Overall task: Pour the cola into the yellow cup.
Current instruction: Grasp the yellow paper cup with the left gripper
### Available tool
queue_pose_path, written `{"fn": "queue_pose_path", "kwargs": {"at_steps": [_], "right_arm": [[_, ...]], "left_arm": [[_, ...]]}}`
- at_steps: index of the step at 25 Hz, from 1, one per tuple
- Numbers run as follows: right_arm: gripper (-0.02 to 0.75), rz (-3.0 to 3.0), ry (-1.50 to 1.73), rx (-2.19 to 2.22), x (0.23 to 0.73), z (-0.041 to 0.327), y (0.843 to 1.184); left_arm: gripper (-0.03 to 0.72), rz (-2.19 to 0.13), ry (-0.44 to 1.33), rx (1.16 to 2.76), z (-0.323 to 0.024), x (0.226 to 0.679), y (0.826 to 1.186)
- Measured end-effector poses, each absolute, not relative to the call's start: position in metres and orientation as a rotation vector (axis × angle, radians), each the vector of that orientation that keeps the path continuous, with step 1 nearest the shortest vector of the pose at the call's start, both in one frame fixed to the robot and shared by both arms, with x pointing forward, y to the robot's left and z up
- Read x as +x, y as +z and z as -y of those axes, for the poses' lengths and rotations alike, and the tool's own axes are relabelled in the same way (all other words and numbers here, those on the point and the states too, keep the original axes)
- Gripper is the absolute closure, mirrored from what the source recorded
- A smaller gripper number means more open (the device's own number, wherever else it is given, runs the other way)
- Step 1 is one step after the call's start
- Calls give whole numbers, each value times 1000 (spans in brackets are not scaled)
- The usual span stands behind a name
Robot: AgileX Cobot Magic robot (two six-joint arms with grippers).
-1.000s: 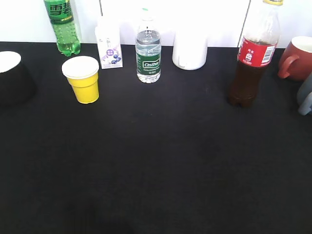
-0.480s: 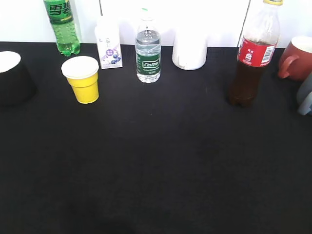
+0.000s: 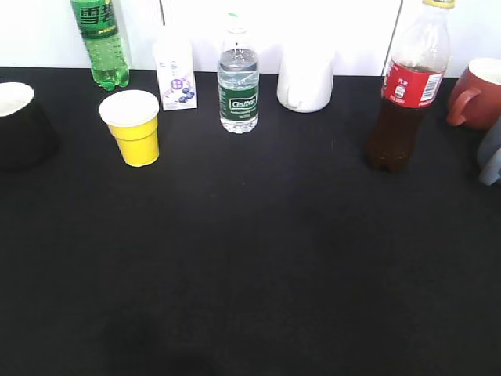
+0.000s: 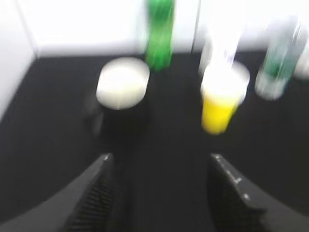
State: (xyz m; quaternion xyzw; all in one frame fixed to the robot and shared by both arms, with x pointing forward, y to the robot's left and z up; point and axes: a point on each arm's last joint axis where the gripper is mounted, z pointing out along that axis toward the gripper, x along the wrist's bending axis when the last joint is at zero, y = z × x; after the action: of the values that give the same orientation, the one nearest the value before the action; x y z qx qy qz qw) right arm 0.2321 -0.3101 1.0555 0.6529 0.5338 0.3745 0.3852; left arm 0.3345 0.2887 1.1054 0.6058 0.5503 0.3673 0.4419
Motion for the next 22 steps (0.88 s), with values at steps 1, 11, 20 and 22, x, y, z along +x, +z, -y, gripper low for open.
{"fn": "queue_pose_path", "kwargs": {"at_steps": [1, 11, 20, 22], "right_arm": [[164, -1359, 955, 1663, 232, 310, 1056], [164, -1360, 956, 1663, 232, 310, 1056], [164, -1360, 956, 1663, 232, 310, 1056], [164, -1360, 956, 1663, 232, 310, 1056]], "left_arm": [[227, -1331, 920, 1489, -286, 350, 1107], [230, -1171, 777, 1469, -215, 441, 1024], [76, -1114, 854, 1503, -207, 450, 935], [45, -1151, 830, 1503, -204, 456, 915]]}}
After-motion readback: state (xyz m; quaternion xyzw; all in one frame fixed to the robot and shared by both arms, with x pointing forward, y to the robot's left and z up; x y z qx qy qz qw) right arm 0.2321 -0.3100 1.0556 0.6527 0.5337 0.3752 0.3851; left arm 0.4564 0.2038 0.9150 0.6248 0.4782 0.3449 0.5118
